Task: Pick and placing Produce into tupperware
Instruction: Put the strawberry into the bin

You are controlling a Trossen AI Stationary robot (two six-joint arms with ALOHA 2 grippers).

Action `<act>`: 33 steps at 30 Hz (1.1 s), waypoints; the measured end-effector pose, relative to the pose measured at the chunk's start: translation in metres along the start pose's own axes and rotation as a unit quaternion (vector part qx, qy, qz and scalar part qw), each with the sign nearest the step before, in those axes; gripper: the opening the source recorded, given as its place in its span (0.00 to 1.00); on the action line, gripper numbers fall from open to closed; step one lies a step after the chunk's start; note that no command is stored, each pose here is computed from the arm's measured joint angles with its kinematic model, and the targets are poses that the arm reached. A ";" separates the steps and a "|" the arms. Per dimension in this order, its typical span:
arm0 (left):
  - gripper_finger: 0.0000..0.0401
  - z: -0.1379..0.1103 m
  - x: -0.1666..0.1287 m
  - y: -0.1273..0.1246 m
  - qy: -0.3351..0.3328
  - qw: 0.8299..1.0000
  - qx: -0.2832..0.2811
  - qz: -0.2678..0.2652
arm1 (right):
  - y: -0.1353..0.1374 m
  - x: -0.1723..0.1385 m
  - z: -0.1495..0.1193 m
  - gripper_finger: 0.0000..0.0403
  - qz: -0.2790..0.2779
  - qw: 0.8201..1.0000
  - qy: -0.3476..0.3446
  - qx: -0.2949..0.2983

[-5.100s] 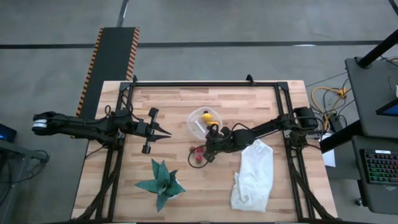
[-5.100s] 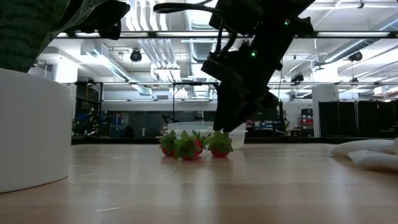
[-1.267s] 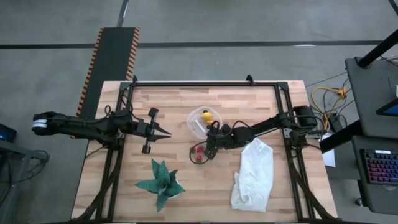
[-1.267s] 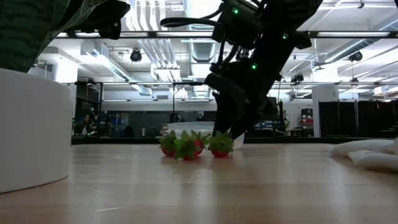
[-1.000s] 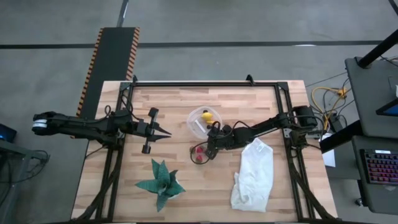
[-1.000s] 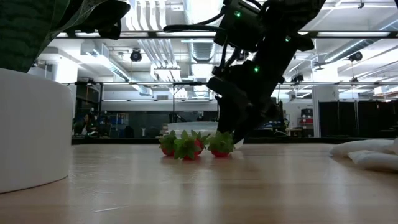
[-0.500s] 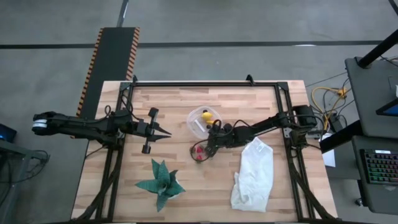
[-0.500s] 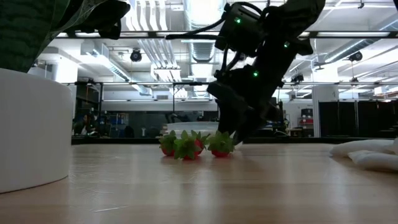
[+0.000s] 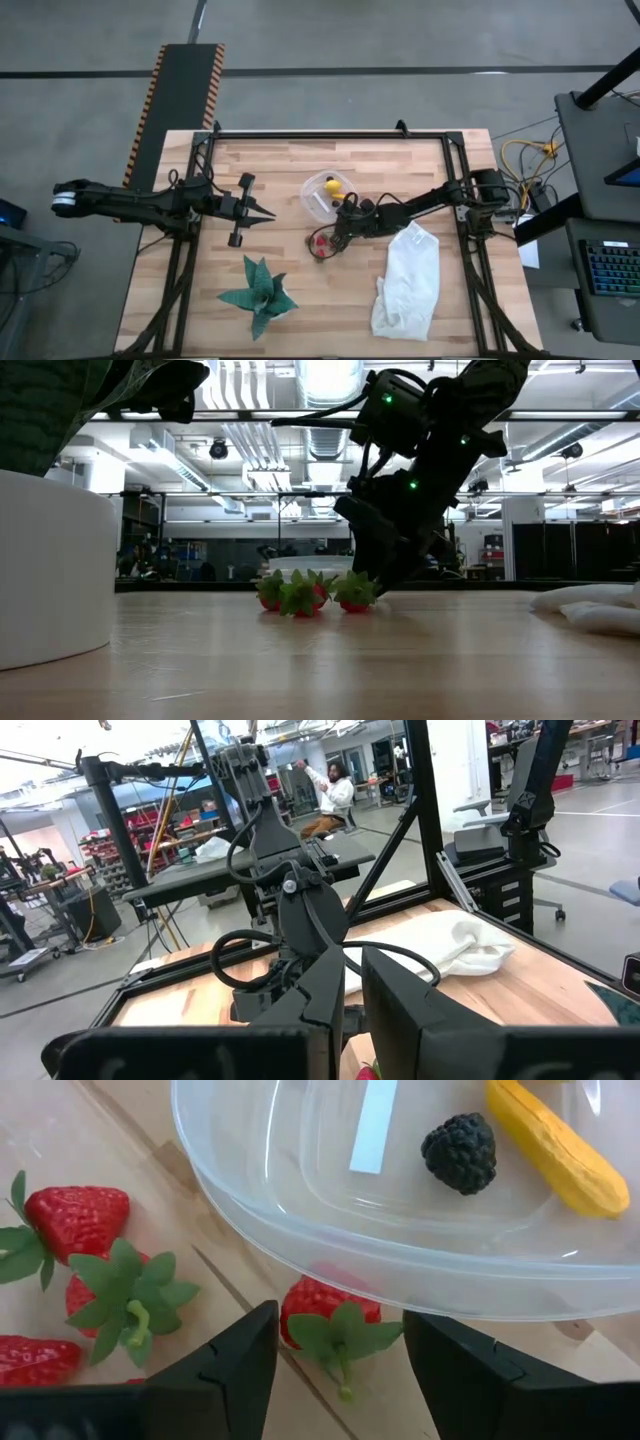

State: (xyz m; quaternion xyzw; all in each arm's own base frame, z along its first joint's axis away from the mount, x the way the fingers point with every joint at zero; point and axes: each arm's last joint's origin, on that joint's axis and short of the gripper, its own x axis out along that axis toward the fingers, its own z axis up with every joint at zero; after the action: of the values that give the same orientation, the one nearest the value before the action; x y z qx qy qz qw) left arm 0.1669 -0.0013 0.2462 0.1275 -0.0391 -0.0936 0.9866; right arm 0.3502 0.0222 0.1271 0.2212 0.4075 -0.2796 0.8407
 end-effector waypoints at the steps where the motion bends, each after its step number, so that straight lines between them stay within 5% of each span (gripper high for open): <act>1: 0.06 0.000 0.000 0.000 0.000 1.000 0.000 0.000 | 0.000 0.000 0.000 0.50 0.000 1.000 0.000 0.000; 17: 0.06 0.000 0.000 0.000 0.000 1.000 0.000 0.000 | -0.002 0.000 -0.002 0.32 -0.004 1.000 0.004 -0.006; 33: 0.06 0.000 0.000 0.000 0.000 1.000 0.000 0.000 | 0.000 -0.001 -0.003 0.31 0.022 0.999 0.030 -0.009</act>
State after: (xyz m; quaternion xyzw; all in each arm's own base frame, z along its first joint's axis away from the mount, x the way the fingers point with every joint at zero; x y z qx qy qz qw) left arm 0.1669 -0.0013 0.2462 0.1277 -0.0391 -0.0934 0.9866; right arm 0.3478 0.0242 0.1255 0.2307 0.4301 -0.2502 0.8362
